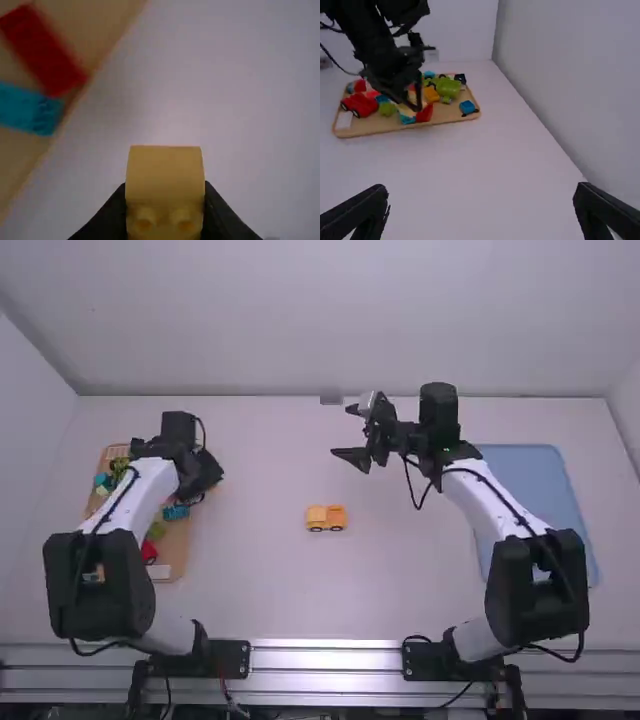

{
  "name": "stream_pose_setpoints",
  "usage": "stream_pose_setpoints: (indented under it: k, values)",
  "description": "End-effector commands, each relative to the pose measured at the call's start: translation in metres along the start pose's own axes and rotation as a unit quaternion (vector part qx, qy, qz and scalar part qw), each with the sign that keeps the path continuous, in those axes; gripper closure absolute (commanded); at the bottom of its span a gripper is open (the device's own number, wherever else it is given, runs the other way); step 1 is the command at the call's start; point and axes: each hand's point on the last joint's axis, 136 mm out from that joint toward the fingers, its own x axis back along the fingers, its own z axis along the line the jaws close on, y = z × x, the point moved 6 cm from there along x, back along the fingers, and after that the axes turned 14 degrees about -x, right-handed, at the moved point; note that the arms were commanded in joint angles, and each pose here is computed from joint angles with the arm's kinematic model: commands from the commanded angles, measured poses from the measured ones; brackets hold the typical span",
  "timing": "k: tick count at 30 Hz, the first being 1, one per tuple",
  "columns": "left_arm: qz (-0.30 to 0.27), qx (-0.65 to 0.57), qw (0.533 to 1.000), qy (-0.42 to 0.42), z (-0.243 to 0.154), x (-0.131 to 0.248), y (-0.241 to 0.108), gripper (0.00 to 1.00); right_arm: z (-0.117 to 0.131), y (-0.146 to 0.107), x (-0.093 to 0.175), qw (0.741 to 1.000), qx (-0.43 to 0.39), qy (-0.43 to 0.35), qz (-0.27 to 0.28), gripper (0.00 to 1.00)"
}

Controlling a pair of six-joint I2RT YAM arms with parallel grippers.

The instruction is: Assemble lego blocks to make yellow taxi

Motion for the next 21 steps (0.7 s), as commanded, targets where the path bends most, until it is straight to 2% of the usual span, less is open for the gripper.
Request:
stream_pose_setpoints:
  k: [1, 4, 5, 7, 10, 11, 14, 18, 21]
  values:
    - [-0.015, -0.116, 0.992, -0.046, -0.037, 0.008, -0.005, 0.75, 0.009, 0.021, 0.023, 1.0, -0.014, 0.004, -0.019, 0.01]
    - [-0.036, -0.188, 0.978, -0.077, -0.072, 0.01, -0.011, 0.78, 0.02, 0.024, 0.052, 1.0, -0.002, -0.009, -0.008, 0.01]
    - [-0.04, -0.2, 0.975, -0.083, -0.079, 0.01, -0.012, 0.83, 0.023, 0.024, 0.059, 1.0, 0.001, -0.017, -0.004, 0.01]
    - [-0.052, -0.23, 0.967, -0.101, -0.097, 0.013, -0.017, 0.98, 0.033, 0.023, 0.08, 0.998, 0.005, -0.058, 0.008, 0.02]
    - [-0.062, -0.255, 0.958, -0.118, -0.115, 0.015, -0.023, 0.98, 0.048, 0.019, 0.104, 0.99, -0.013, -0.143, 0.007, 0.01]
    - [-0.063, -0.258, 0.957, -0.118, -0.116, 0.016, -0.023, 0.98, 0.049, 0.018, 0.105, 0.989, -0.015, -0.148, 0.005, 0.01]
    - [-0.075, -0.323, 0.93, -0.156, -0.144, 0.019, -0.035, 0.97, 0.067, 0.01, 0.129, 0.969, -0.048, -0.238, -0.049, 0.01]
    - [-0.081, -0.395, 0.898, -0.176, -0.176, 0.023, -0.044, 0.94, 0.087, -0.005, 0.146, 0.951, -0.069, -0.285, -0.104, 0.01]
    - [-0.072, -0.452, 0.875, -0.157, -0.202, 0.026, -0.049, 0.94, 0.105, -0.016, 0.157, 0.94, -0.072, -0.304, -0.137, 0.01]
